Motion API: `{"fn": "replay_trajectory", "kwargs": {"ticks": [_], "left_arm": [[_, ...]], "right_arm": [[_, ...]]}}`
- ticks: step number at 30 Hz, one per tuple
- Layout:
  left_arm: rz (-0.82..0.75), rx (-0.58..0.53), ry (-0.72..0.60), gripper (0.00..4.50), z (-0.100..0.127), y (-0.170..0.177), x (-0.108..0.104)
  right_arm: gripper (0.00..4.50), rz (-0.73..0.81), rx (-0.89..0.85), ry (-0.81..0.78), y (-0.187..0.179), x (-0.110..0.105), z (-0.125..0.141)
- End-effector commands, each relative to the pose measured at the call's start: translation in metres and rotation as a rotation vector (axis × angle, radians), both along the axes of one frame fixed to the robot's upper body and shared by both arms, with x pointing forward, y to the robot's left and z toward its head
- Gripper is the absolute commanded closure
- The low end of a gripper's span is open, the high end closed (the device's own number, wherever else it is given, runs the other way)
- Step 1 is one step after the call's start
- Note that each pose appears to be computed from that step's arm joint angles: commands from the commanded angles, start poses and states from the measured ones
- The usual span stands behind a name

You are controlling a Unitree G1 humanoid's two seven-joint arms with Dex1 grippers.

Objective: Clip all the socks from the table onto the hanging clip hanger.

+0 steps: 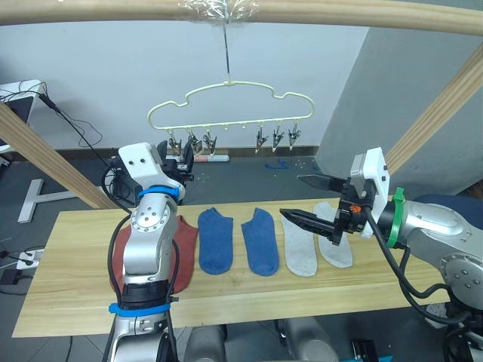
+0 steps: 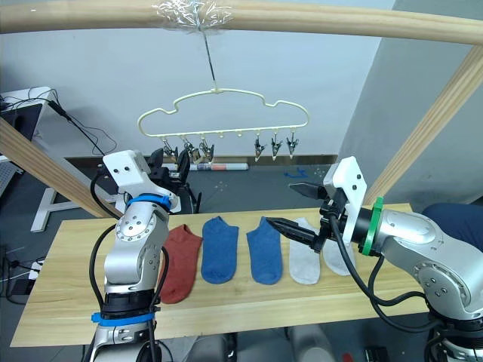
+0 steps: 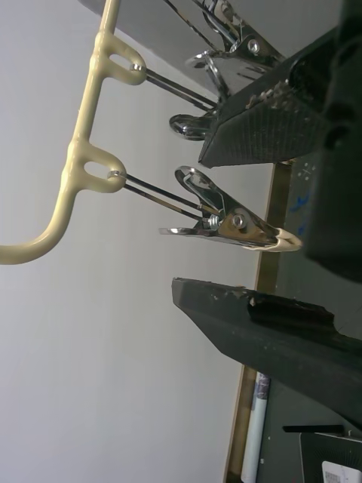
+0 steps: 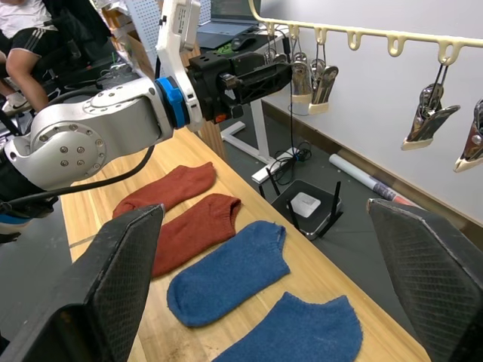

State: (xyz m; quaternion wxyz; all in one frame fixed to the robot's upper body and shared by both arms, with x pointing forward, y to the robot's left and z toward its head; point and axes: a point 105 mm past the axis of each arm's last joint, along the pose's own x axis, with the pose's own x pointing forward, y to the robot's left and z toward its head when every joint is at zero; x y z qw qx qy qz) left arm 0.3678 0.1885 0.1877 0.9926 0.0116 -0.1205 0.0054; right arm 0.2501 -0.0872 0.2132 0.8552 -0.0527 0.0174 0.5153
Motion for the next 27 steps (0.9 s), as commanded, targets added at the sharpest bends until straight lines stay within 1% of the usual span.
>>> {"fn": "replay_trajectory", "kwargs": {"ticks": [1,3,7,16,22,25,27], "left_arm": [[0.006,-0.005,-0.088,1.83,0.025,0.001,0.000],[0.011,-0.017,-0.097,1.83,0.029,0.001,0.001],[0.008,-0.014,-0.101,1.83,0.031,0.000,0.002],[-0.006,-0.013,-0.063,1.83,0.020,-0.004,0.005],[-0.015,-0.029,-0.068,1.83,0.023,-0.007,0.006],[-0.019,-0.028,-0.068,2.43,0.023,-0.008,0.007],[-0.021,-0.028,-0.071,3.06,0.024,-0.008,0.007]], "right_arm": [[0.00,0.007,0.003,-0.039,0.000,-0.006,0.007],[0.00,0.007,0.001,-0.038,0.000,-0.007,0.007],[0.00,0.007,0.003,-0.038,0.000,-0.007,0.007],[0.00,-0.001,0.002,-0.036,0.001,-0.008,0.008],[0.00,-0.006,0.000,-0.032,0.000,-0.008,0.007],[0.00,-0.008,0.000,-0.029,0.000,-0.008,0.006],[0.00,-0.007,-0.002,-0.027,0.000,-0.009,0.006]]}}
